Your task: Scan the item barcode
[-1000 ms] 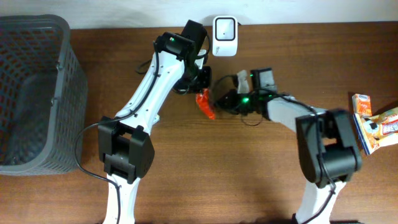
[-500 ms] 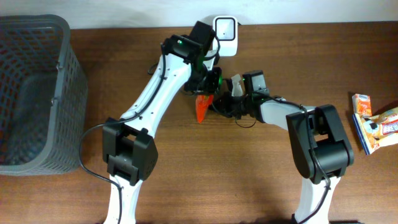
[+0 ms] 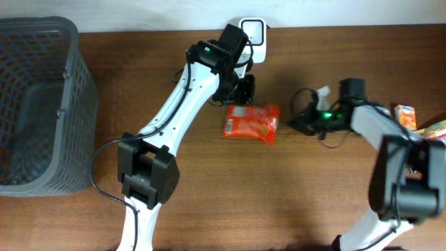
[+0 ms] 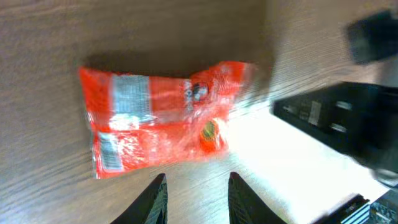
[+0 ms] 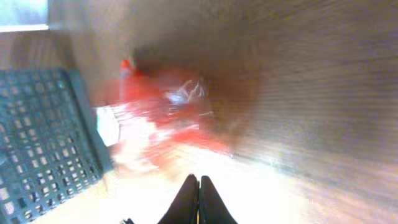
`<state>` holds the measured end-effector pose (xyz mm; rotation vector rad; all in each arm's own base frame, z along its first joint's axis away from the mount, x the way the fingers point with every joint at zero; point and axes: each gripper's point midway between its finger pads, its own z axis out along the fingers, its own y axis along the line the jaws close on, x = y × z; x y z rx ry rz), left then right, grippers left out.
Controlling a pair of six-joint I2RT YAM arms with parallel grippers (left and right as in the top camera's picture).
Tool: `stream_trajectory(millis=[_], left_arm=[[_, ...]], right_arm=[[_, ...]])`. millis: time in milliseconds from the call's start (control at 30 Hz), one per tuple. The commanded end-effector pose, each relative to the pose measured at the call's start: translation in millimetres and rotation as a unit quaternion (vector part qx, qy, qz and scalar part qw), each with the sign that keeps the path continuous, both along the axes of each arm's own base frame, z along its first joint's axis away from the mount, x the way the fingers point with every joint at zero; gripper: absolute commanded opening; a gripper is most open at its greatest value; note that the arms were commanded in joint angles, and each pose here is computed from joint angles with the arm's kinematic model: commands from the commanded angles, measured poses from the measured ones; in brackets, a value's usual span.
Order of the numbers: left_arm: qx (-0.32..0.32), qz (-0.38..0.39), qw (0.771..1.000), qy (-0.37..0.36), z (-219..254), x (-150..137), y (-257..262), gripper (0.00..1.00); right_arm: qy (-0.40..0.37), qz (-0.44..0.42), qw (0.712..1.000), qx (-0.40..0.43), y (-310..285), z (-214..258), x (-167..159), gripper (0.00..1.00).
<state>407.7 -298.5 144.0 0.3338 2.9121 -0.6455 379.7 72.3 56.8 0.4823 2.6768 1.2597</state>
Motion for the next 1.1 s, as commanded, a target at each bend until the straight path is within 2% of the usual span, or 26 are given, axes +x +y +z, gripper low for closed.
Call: stream_trajectory(millis=[0, 100, 200, 300, 367, 433, 467, 533, 633, 700, 767, 900, 1067], left_arm=[[0.001, -0.008, 0.999, -0.032, 14.4, 1.8, -9.8, 0.33], [-0.002, 0.023, 0.999, -0.049, 42.6, 17.5, 16.7, 0.34], [-0.009, 0.050, 0.996, -0.073, 72.3, 33.5, 47.6, 0.42], [0.002, 0.076, 0.996, -0.056, 73.2, 36.5, 76.3, 0.42], [0.032, 0.090, 0.994, -0.046, 62.9, 36.3, 91.7, 0.42], [0.092, 0.107, 0.989, -0.048, 48.2, 37.5, 112.9, 0.42], [0.109, 0.110, 0.987, -0.046, 42.6, 37.1, 118.8, 0.45], [0.137, 0.114, 0.983, -0.040, 31.7, 34.9, 127.0, 0.60], [0.189, 0.123, 0.974, -0.039, 17.9, 34.1, 145.2, 0.99], [0.194, 0.125, 0.972, -0.032, 13.2, 32.9, 150.3, 0.99], [0.198, 0.130, 0.971, -0.025, 12.3, 31.8, 156.9, 0.99], [0.200, 0.139, 0.970, -0.018, 11.7, 31.9, 167.3, 0.99], [0.205, 0.139, 0.969, -0.009, 11.0, 28.1, 170.4, 0.99]], right_arm=[[-0.027, -0.002, 0.996, -0.085, -30.3, 24.2, -13.5, 0.04], [-0.024, -0.008, 0.986, -0.164, -50.9, 42.2, -34.7, 0.04], [-0.065, -0.006, 0.985, -0.158, -44.6, 67.3, -34.1, 0.04], [-0.085, -0.005, 0.986, -0.146, -32.1, 74.3, -25.4, 0.04], [-0.094, -0.005, 0.986, -0.140, -20.0, 74.9, -16.6, 0.04], [-0.115, 0.000, 0.985, -0.131, 0.2, 76.9, -2.2, 0.04], [-0.132, 0.012, 0.983, -0.128, 13.5, 77.5, 3.8, 0.04], [-0.153, 0.038, 0.978, -0.133, 35.6, 73.6, 10.3, 0.06], [-0.128, 0.019, 0.973, -0.191, 56.1, 47.0, 17.6, 0.04], [-0.088, -0.025, 0.965, -0.245, 55.4, 24.2, 18.1, 0.04], [-0.083, -0.020, 0.956, -0.280, 62.3, 6.8, 17.6, 0.04], [-0.078, 0.004, 0.956, -0.283, 86.6, -19.3, 16.7, 0.04], [-0.033, -0.031, 0.944, -0.326, 63.2, -47.6, 14.7, 0.04]])
